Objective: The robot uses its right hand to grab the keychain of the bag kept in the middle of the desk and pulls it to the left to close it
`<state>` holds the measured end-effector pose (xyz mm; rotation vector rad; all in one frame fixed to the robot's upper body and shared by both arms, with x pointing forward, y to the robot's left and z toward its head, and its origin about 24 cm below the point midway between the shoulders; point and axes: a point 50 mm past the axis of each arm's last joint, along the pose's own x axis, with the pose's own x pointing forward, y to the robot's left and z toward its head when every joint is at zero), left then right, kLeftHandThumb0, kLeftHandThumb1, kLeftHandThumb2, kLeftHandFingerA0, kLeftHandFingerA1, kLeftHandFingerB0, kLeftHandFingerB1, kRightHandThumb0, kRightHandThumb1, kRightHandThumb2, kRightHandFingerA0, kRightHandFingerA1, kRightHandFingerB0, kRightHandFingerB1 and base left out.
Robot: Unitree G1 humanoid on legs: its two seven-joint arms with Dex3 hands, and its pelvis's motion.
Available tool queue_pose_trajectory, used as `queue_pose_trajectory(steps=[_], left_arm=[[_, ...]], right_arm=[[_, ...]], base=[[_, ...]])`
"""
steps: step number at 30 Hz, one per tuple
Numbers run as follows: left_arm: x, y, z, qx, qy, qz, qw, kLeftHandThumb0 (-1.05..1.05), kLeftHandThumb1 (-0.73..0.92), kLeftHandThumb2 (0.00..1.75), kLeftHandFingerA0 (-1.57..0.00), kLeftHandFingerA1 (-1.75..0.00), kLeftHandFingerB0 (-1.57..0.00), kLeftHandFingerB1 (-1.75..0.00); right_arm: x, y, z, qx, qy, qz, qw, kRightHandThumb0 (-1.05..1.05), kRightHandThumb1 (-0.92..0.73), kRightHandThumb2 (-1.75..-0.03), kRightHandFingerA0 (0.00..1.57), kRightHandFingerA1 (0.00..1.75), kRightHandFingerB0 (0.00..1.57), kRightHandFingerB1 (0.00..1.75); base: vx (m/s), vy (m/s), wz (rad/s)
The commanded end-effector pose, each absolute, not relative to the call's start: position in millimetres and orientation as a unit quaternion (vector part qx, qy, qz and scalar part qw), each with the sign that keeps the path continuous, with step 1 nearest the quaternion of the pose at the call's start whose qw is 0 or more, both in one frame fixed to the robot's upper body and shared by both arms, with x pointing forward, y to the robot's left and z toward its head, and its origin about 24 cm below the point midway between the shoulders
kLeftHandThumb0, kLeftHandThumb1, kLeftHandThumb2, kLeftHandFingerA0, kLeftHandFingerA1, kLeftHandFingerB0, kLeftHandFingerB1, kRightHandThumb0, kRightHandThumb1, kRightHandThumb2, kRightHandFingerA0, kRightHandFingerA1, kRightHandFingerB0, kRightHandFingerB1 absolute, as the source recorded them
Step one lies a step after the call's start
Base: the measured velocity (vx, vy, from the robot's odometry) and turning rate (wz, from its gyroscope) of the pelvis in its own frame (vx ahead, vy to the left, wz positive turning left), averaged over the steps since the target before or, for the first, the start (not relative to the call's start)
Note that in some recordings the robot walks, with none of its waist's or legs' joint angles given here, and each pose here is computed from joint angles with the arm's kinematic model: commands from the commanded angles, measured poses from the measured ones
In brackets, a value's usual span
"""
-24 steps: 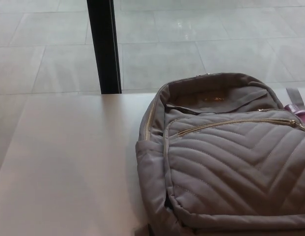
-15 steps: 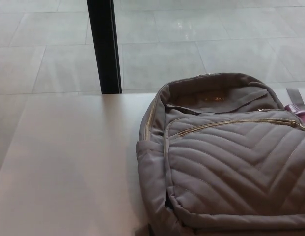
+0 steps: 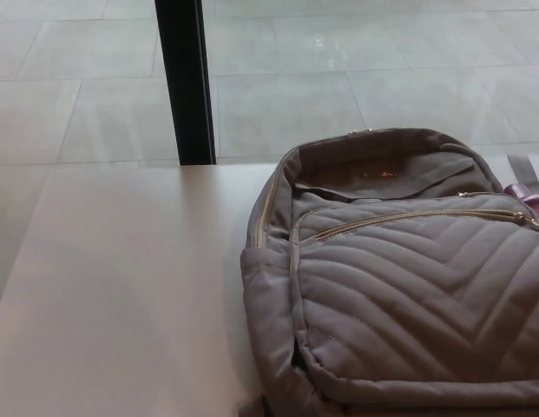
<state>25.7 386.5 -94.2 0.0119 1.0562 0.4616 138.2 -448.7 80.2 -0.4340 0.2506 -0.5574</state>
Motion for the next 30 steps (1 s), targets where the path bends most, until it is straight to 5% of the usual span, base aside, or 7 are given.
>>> queue_pose_trajectory(steps=[1, 15, 17, 18, 19, 20, 30], left_arm=[[34, 392, -86, 0.011, 0.471, 0.193, 0.861, -0.54, 0.62, 0.58, -0.4, -0.7, -0.27, -0.41], [24, 391, -89, 0.018, 0.489, 0.194, 0.85, -0.58, 0.61, 0.59, -0.39, -0.67, -0.29, -0.42], [23, 390, -89, 0.003, 0.483, 0.2, 0.853, -0.55, 0.61, 0.58, -0.39, -0.69, -0.3, -0.43], [24, 390, -89, 0.011, 0.484, 0.196, 0.853, -0.56, 0.63, 0.59, -0.42, -0.71, -0.32, -0.43], [24, 390, -89, 0.013, 0.484, 0.193, 0.853, -0.57, 0.64, 0.59, -0.4, -0.71, -0.32, -0.44], [24, 390, -89, 0.02, 0.487, 0.188, 0.853, -0.62, 0.63, 0.59, -0.43, -0.68, -0.32, -0.42], [26, 390, -88, 0.033, 0.488, 0.176, 0.854, -0.6, 0.65, 0.59, -0.45, -0.72, -0.35, -0.45]], right_arm=[[194, -416, 168, -0.206, -0.018, -0.158, 0.966, -0.85, -0.57, -0.93, 0.09, 0.56, 0.0, 0.4], [232, -350, 141, -0.341, 0.039, 0.056, 0.937, -0.73, -0.54, -0.91, 0.08, 0.48, 0.0, 0.19], [233, -348, 130, -0.331, 0.059, 0.069, 0.939, -0.72, -0.68, -0.6, 0.2, 0.36, 0.05, 0.25], [234, -348, 125, -0.339, 0.066, 0.074, 0.935, -0.38, -0.39, -0.98, 0.01, 0.49, 0.0, 0.5], [234, -348, 123, -0.351, 0.073, 0.079, 0.93, -0.74, -0.69, -0.61, 0.22, 0.37, 0.09, 0.26], [233, -349, 118, -0.377, 0.086, 0.086, 0.918, -0.76, -0.56, -0.9, 0.17, 0.49, 0.1, 0.39], [228, -359, 98, -0.465, 0.141, 0.105, 0.867, -0.65, -0.69, -0.62, 0.28, 0.37, 0.29, 0.31]], base=[[0.0, 0.0, 0.0], [0.0, 0.0, 0.0], [0.0, 0.0, 0.0], [0.0, 0.0, 0.0], [0.0, 0.0, 0.0], [0.0, 0.0, 0.0], [0.0, 0.0, 0.0]])
